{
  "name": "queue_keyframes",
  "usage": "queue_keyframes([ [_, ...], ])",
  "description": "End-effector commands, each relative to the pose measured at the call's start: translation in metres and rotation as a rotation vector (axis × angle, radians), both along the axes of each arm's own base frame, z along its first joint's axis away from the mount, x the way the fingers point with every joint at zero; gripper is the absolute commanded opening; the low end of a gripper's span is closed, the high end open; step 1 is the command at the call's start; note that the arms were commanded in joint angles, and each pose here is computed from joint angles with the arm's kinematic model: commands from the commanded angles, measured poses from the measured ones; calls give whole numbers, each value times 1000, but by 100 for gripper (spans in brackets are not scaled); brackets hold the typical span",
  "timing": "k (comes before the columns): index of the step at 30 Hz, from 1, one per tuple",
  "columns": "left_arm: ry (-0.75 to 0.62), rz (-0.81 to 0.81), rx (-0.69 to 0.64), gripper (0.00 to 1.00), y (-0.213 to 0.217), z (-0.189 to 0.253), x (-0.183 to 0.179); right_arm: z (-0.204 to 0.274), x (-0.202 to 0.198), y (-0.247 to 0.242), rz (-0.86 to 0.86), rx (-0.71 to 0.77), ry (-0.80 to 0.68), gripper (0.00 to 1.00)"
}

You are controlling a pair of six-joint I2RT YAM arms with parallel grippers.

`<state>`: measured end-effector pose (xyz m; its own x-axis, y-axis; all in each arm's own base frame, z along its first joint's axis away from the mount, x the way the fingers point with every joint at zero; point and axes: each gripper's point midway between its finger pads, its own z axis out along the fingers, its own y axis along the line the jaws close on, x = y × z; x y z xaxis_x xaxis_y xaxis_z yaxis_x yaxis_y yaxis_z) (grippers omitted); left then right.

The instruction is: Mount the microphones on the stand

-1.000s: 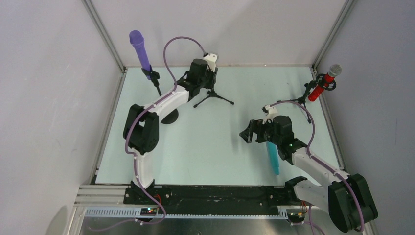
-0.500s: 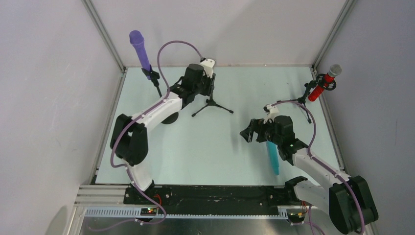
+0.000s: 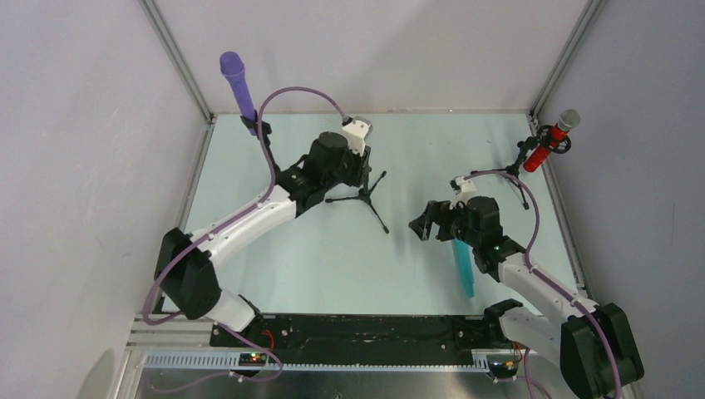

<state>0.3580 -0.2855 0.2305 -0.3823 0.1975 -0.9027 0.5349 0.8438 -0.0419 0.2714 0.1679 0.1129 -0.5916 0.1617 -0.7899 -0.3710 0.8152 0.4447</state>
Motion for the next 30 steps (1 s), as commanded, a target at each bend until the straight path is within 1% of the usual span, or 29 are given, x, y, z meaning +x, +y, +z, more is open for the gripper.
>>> queue_keyframes([
  [1,-42,55,-69,0,11,25,-21,23,8,-2,-26,18,-53,99],
  [5,-30,44,-81,0,13,24,-43,25,6,-3,-31,17,-57,99],
  [10,-51,27,-106,0,19,47,-63,25,5,-5,-38,18,-54,99],
  [14,-48,-3,-109,0,16,56,-77,27,4,-4,-38,23,-55,99],
  [23,8,-97,-107,0,-9,48,-110,28,2,-7,-47,14,-56,100],
  [28,36,-118,-99,0,-14,36,-117,27,2,-8,-47,9,-55,99],
  [29,44,-119,-89,1,-14,31,-118,27,2,-8,-48,9,-55,99],
  [30,46,-121,-84,5,-14,29,-118,27,2,-8,-49,11,-55,99],
])
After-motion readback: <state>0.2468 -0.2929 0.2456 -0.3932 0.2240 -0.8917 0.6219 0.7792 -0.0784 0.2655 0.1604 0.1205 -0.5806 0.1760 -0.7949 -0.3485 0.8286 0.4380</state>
